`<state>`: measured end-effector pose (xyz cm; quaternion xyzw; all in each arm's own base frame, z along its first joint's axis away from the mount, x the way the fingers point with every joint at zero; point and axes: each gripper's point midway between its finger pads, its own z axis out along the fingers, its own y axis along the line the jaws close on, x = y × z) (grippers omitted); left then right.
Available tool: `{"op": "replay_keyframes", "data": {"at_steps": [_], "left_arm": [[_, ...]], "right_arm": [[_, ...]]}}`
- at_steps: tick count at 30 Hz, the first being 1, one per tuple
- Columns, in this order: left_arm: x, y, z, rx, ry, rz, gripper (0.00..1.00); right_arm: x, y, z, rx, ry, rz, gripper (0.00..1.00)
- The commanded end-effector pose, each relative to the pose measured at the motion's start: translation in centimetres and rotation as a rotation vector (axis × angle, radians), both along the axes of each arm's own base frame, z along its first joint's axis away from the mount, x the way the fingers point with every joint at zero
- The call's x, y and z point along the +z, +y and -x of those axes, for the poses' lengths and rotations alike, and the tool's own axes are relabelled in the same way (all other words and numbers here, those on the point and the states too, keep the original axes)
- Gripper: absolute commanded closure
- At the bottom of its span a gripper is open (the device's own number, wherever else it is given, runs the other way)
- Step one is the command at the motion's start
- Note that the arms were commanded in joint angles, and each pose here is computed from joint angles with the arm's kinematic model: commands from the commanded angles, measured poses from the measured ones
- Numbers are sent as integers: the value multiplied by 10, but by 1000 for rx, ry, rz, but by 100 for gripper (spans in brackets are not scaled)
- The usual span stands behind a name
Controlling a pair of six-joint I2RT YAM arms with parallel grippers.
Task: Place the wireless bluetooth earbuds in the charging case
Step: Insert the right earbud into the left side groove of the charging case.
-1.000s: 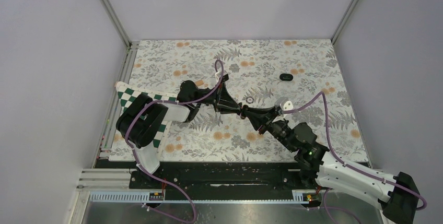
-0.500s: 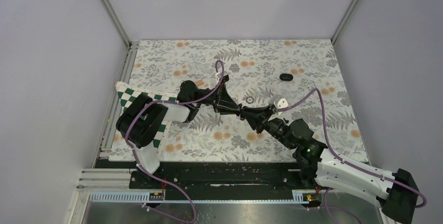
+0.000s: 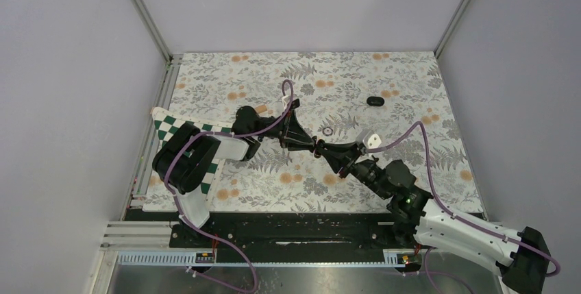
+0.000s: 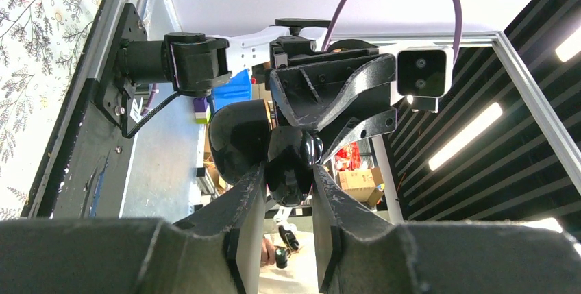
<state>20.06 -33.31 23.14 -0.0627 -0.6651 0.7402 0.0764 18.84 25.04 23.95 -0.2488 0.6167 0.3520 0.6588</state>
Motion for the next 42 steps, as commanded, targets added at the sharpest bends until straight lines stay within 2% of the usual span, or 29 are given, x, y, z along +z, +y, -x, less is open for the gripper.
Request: {"op": "replay_keyframes", "data": {"at_steps": [1,12,19,36,42], "left_arm": [[9,4,-7,33,-63,48,100],[7,8,-5,37,-48,38,100],[8,9,-4,37,-50,39,100],[11,9,-3,37,-60,45,100],[12,9,-3,36,-63,46,100]], "right_arm": [[16,-8,-1,-31,-56,-52,100],[34,-4,-18,-95,-183,-75,100],[38,5,-19,-70,-185,-86,100],[1,7,-21,-68,-117,-13,100],[1,10,-22,-67,-117,-23,100]]}}
